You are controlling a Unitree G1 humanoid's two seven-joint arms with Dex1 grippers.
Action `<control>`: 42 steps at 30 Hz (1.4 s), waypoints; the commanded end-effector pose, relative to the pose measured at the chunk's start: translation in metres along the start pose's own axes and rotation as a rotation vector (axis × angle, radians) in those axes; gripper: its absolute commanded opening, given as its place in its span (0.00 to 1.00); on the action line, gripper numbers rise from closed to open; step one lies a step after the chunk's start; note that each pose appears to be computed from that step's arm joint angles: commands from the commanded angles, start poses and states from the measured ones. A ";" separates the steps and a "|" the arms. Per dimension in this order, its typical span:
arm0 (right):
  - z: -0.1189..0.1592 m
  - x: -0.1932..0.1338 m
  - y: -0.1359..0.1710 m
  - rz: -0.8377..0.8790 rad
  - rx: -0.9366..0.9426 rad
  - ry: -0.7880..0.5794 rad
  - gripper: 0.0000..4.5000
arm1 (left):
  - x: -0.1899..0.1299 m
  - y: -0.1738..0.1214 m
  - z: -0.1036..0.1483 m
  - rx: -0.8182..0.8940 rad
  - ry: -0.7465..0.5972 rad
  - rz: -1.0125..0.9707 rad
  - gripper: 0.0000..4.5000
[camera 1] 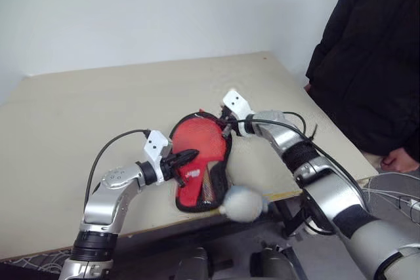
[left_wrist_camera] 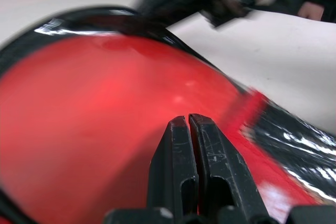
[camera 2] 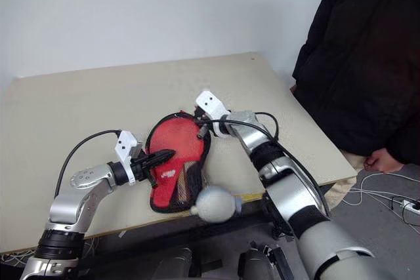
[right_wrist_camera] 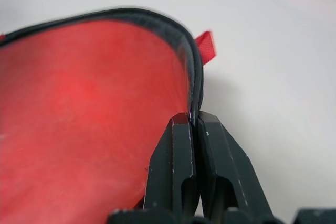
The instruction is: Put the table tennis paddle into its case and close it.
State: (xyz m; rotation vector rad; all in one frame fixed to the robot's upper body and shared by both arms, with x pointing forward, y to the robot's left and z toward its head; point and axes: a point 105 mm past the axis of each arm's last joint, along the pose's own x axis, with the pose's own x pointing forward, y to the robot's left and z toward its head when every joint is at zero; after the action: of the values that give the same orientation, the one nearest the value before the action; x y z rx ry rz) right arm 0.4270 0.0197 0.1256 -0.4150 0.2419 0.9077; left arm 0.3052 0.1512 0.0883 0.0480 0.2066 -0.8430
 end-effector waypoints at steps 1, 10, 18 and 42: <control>0.023 0.006 -0.001 -0.044 -0.039 -0.069 0.01 | -0.003 0.001 0.016 0.039 -0.044 0.007 0.00; 0.003 0.027 0.050 0.116 -0.081 -0.025 0.01 | -0.003 0.002 0.018 0.046 -0.046 0.016 0.00; 0.004 0.025 0.036 0.040 -0.055 -0.045 0.50 | -0.004 0.004 0.018 0.052 -0.041 0.017 0.00; -0.006 -0.141 0.027 0.320 0.135 -0.312 0.99 | -0.103 0.010 0.019 0.010 0.002 0.153 0.00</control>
State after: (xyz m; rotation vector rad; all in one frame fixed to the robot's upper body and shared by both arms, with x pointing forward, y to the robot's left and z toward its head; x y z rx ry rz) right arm 0.3341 -0.0751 0.1385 -0.1230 0.1732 1.1807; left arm 0.2518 0.2221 0.1110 0.0406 0.2421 -0.7057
